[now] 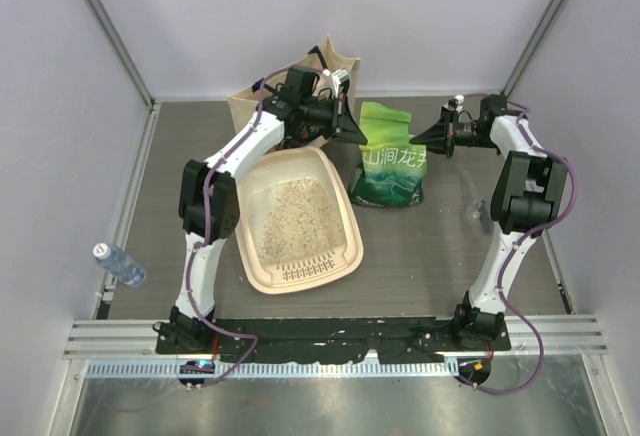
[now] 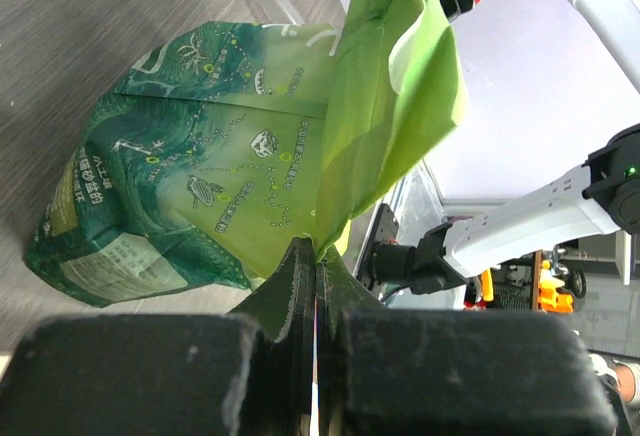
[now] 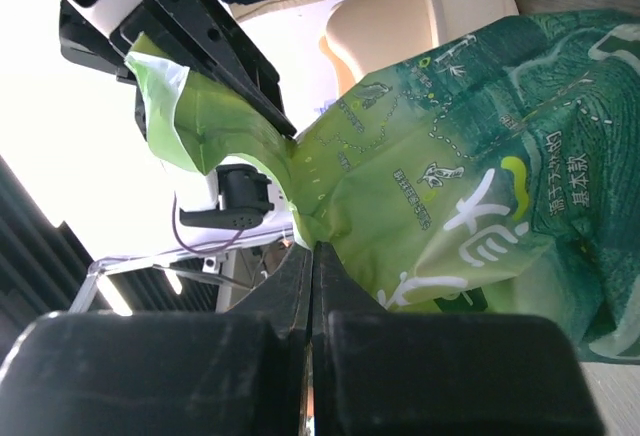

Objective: Fill the litter box with clean litter
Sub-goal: Close the cat litter bag at the center of the board.

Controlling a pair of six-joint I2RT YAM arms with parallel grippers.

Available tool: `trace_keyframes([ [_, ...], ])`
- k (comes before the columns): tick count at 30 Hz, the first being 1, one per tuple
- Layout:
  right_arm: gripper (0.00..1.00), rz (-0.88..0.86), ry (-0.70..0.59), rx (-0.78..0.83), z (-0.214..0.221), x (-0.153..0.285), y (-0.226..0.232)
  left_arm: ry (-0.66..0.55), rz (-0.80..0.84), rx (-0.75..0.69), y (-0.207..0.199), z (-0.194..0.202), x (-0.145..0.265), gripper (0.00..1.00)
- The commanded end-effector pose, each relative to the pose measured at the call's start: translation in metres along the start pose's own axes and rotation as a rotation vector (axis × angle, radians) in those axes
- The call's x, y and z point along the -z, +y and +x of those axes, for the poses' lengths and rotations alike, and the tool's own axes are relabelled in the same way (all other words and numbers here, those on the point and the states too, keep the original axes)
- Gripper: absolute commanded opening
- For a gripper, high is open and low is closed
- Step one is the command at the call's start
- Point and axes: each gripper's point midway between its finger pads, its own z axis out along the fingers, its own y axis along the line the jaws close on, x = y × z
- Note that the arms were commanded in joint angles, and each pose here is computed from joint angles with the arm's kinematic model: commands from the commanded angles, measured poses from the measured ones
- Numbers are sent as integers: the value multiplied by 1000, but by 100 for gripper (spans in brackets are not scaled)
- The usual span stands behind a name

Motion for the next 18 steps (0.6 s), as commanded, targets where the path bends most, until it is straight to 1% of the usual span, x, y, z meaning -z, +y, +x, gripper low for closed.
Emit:
trace_keyframes([
  [1, 1, -120, -126, 34, -30, 66, 62, -2, -54, 127, 17, -1, 35, 0],
  [3, 1, -119, -130, 72, -29, 67, 68, -11, -56, 108, 18, -7, 34, 0],
  [5, 1, -119, -121, 71, -15, 62, 71, -31, -106, 36, 27, -15, 34, 0],
  [6, 1, -122, -116, 58, -12, 60, 75, -67, -159, -13, 37, -29, 33, 0],
  [7, 1, -126, -112, 11, -6, 57, 63, -89, -196, -56, 42, -38, 35, 11],
  [8, 1, -126, -117, 59, -3, 57, 67, -120, -198, -99, 39, -49, 36, 19],
  [9, 1, -126, -118, 50, -2, 57, 65, -133, -175, -157, 31, -56, 37, 36],
  [10, 1, -127, -122, 30, -1, 59, 60, -148, -174, -204, 23, -61, 40, 46],
  [11, 1, -127, -123, -15, -1, 59, 56, -169, -176, -232, 19, -67, 41, 52],
  [12, 1, -128, -124, -36, -3, 60, 51, -183, -181, -251, 17, -69, 43, 63],
  [13, 1, -127, -125, -31, -5, 61, 50, -208, -193, -288, 6, -75, 50, 67],
  [14, 1, -129, -125, -50, -6, 62, 50, -208, -202, -341, 5, -74, 53, 70],
  [15, 1, -127, -125, -31, -8, 62, 53, -217, -198, -389, -4, -76, 57, 70],
  [16, 1, -126, -127, -11, -9, 63, 57, -233, -162, -479, -34, -77, 67, 70],
  [17, 1, -126, -127, -2, -10, 63, 59, -245, -136, -567, -48, -75, 68, 71],
  [18, 1, -125, -129, 6, -11, 64, 62, -232, -131, -780, -61, -72, 69, 76],
])
